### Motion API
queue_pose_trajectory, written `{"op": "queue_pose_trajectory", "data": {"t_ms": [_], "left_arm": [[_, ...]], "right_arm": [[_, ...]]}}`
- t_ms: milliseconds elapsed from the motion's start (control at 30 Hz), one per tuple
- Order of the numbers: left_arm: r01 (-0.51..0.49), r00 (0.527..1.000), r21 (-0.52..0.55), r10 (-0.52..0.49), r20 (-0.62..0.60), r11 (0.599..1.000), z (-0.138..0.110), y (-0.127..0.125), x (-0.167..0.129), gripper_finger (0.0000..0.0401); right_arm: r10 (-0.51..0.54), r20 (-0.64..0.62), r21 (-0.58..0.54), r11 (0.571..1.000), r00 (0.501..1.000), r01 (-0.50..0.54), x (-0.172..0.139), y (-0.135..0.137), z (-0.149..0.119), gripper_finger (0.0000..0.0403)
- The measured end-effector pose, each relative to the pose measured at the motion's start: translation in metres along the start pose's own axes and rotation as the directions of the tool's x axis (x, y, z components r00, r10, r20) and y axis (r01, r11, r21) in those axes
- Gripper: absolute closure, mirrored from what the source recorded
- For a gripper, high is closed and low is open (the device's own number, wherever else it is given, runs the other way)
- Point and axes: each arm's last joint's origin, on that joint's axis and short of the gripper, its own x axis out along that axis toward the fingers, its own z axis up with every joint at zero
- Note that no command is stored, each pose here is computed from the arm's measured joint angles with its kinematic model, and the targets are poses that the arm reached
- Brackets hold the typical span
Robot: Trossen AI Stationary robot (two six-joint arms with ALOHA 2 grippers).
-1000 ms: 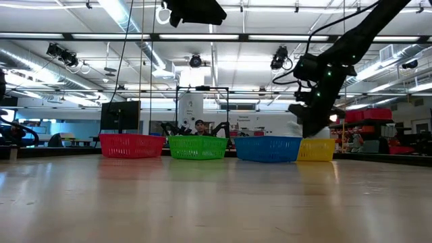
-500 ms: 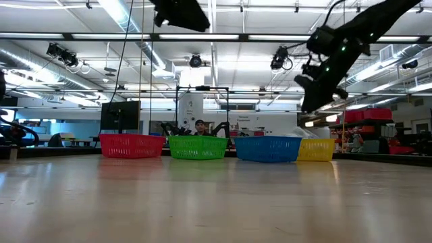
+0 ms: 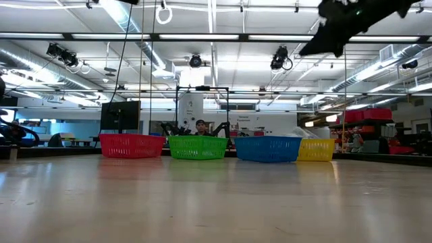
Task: Pick & Place Travel size toiletries
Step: Return to Home Position
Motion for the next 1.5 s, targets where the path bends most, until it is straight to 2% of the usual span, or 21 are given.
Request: {"op": "queue_pose_trajectory", "data": {"t_ms": [100, 267, 467, 567, 667, 833, 1067, 1267, 1500], "left_arm": [[0.062, 0.997, -0.036, -0.061, 0.042, 0.997, -0.006, 0.013, -0.020, 0.0392], [0.174, 0.976, -0.022, -0.169, 0.140, 0.984, -0.031, 0.022, -0.034, 0.0391], [0.263, 0.927, -0.052, -0.238, 0.289, 0.963, -0.075, 0.030, -0.041, 0.0395], [0.297, 0.897, -0.041, -0.264, 0.356, 0.954, -0.095, 0.032, -0.042, 0.0392], [0.306, 0.875, -0.045, -0.262, 0.407, 0.951, -0.113, 0.036, -0.044, 0.0392], [0.337, 0.828, 0.016, -0.304, 0.470, 0.941, -0.141, 0.036, -0.042, 0.0396], [0.355, 0.788, 0.105, -0.358, 0.501, 0.929, -0.151, 0.021, -0.023, 0.0386], [0.383, 0.730, 0.131, -0.387, 0.563, 0.914, -0.159, 0.013, -0.015, 0.0396], [0.435, 0.703, 0.112, -0.415, 0.578, 0.893, -0.174, 0.004, -0.001, 0.0386]], "right_arm": [[0.065, 0.052, -0.093, 0.994, 0.997, -0.060, -0.016, 0.013, 0.002, 0.0397], [0.069, 0.020, -0.143, 0.987, 0.997, -0.066, -0.035, 0.021, -0.007, 0.0400], [0.197, -0.046, -0.222, 0.954, 0.979, -0.202, -0.042, 0.028, -0.031, 0.0401], [0.298, -0.025, -0.251, 0.922, 0.954, -0.295, -0.043, 0.031, -0.043, 0.0401], [0.347, 0.030, -0.266, 0.907, 0.937, -0.327, -0.044, 0.032, -0.051, 0.0402], [0.435, 0.076, -0.308, 0.866, 0.897, -0.394, -0.049, 0.033, -0.065, 0.0402], [0.464, 0.147, -0.339, 0.854, 0.874, -0.396, -0.061, 0.030, -0.077, 0.0402], [0.549, 0.217, -0.386, 0.807, 0.807, -0.446, -0.068, 0.031, -0.084, 0.0403], [0.554, 0.291, -0.346, 0.821, 0.780, -0.454, -0.056, 0.032, -0.097, 0.0403]]}}
